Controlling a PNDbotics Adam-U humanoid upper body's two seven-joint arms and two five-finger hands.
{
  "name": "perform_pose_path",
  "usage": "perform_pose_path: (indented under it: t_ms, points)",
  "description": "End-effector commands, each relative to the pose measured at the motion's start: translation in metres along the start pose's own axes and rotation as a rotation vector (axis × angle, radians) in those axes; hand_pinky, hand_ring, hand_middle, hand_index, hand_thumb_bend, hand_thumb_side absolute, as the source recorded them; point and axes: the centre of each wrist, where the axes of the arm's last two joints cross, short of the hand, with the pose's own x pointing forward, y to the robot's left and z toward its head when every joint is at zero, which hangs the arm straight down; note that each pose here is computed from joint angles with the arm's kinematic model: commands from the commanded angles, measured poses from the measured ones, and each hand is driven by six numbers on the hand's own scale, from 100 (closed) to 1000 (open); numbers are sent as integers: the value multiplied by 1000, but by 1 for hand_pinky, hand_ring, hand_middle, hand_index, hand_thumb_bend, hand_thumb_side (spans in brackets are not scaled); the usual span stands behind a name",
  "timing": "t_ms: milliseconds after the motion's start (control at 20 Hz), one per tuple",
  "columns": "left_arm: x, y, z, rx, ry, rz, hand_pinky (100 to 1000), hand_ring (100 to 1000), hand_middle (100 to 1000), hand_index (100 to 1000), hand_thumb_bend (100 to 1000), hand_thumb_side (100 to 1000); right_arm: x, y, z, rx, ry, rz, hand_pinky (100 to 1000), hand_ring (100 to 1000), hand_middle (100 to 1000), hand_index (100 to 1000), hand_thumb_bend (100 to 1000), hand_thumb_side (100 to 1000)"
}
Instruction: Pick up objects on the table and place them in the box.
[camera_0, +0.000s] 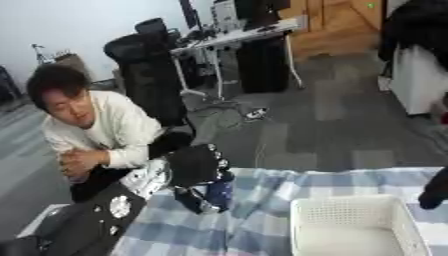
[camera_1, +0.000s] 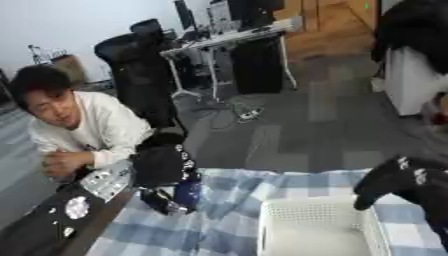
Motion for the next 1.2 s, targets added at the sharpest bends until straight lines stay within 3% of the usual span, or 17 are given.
perform_pose_path:
  t_ms: [50,450,750,900,950,1000,1050,1150,1200]
  points:
    - [-10,13,-21,48,1,-6,100,100,165,390,100,672,8,0,-6,-2,-48,-5,588,538,572,633,160,983]
    - [-5,29,-82,123,-38,-28,100,100,164,389,100,673,12,3,-16,-7,-130,-38,581,536,569,631,145,989]
    - [1,30,-97,141,-66,-41,100,100,175,402,100,693,15,3,-20,-9,-155,-56,580,536,568,631,141,989]
    - [4,26,-99,156,-79,-27,100,100,254,497,100,698,15,4,-21,-8,-156,-60,580,536,569,632,141,989]
    - [5,25,-98,165,-81,-11,100,100,213,451,100,706,15,4,-21,-7,-155,-61,580,536,568,632,141,989]
    - [5,22,-97,133,-97,-13,736,773,745,968,648,859,15,4,-21,-6,-153,-60,581,537,569,632,142,989]
    - [6,21,-97,83,-118,-28,999,967,890,1000,993,922,15,4,-21,-5,-152,-60,581,537,569,632,141,989]
    - [7,19,-98,6,-144,-45,1000,1000,1000,1000,1000,1000,15,4,-21,-3,-152,-60,580,537,569,632,141,990]
    - [8,19,-98,-19,-150,-45,1000,1000,1000,1000,1000,1000,15,4,-21,-3,-153,-60,580,537,569,632,141,989]
